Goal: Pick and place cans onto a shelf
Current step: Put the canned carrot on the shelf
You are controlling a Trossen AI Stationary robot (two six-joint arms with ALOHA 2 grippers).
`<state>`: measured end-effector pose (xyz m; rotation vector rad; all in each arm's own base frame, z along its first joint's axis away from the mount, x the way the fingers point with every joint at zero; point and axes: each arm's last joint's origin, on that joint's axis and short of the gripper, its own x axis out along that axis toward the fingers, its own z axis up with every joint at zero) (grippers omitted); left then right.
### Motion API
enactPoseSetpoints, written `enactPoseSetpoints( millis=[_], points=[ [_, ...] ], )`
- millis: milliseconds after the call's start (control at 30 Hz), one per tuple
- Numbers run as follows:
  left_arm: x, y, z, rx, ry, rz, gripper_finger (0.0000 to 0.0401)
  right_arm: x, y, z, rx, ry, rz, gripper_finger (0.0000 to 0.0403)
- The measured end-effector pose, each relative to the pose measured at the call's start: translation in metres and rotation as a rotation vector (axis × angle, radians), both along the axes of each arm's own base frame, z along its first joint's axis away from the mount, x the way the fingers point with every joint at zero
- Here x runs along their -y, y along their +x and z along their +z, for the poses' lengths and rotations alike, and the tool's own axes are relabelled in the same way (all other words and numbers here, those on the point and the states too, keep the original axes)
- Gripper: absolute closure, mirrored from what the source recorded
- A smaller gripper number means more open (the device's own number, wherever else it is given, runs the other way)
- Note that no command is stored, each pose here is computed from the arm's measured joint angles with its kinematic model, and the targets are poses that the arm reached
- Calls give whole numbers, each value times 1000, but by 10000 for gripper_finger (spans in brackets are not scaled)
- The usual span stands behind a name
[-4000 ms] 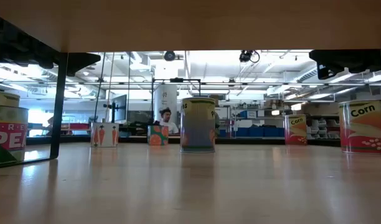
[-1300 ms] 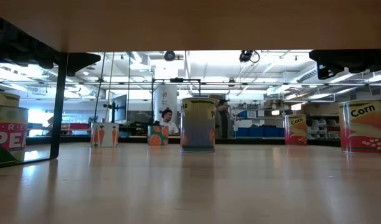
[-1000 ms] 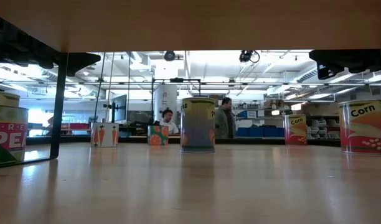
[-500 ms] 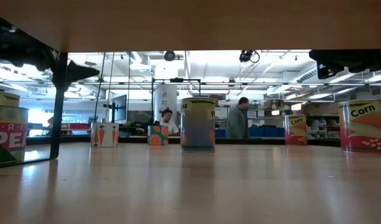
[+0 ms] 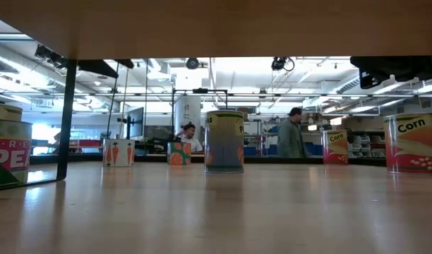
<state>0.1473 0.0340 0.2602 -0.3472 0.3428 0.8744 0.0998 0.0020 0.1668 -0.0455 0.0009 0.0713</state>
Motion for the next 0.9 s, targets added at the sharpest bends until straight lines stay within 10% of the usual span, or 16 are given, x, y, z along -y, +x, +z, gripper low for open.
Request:
enactPoseSetpoints(
  millis=[567, 900],
  points=[
    [-58, 48, -50, -218, -501, 166, 85, 0, 0, 0, 0, 0, 0, 385],
    [-73, 48, -72, -352, -534, 211, 85, 0, 0, 0, 2, 0, 0, 385]
  ],
)
